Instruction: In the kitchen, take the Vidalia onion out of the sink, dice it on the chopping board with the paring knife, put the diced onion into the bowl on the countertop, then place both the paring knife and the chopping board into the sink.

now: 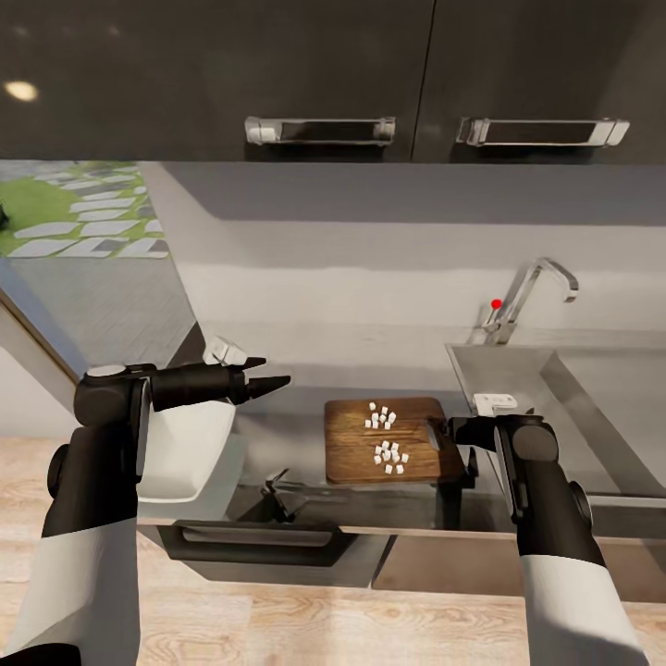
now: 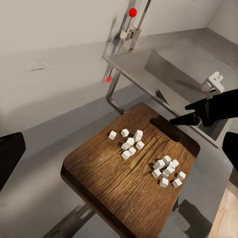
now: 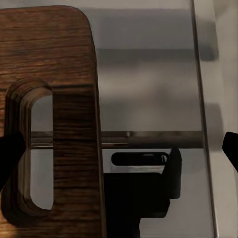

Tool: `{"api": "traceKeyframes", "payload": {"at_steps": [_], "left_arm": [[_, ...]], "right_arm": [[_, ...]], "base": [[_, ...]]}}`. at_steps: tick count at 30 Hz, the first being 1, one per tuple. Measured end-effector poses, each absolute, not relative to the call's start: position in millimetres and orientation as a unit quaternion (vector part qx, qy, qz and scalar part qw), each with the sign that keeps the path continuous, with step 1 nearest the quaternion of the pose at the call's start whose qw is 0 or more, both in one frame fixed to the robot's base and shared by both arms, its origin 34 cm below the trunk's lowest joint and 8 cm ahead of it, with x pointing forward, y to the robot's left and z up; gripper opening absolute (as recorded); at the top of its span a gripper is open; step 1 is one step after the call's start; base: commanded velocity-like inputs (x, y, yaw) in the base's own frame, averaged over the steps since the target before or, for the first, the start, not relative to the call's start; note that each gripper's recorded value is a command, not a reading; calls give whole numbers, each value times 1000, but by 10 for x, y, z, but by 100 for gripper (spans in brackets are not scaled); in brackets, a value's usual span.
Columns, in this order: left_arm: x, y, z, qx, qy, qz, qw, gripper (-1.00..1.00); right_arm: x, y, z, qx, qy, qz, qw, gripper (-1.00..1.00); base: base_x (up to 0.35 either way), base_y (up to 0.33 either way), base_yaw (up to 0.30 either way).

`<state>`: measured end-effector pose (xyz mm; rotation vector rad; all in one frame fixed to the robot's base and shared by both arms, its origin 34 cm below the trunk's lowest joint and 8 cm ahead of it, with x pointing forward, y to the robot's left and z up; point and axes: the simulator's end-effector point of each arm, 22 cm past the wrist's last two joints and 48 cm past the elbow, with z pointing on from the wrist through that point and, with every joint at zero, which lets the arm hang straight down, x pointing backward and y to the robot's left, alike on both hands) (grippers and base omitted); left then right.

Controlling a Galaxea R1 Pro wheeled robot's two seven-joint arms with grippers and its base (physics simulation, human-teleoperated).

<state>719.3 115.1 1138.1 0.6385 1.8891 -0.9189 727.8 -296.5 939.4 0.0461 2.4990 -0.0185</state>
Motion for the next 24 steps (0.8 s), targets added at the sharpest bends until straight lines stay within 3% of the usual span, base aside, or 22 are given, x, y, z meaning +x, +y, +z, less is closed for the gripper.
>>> {"api": "traceKeyframes", "payload": {"at_steps": [24], "left_arm": [[7199, 1149, 11350, 258, 767, -374, 454, 100]], "right_arm": [[7274, -2969, 9363, 17, 950, -8, 313, 100]], "base": [[0, 0, 0]]}}
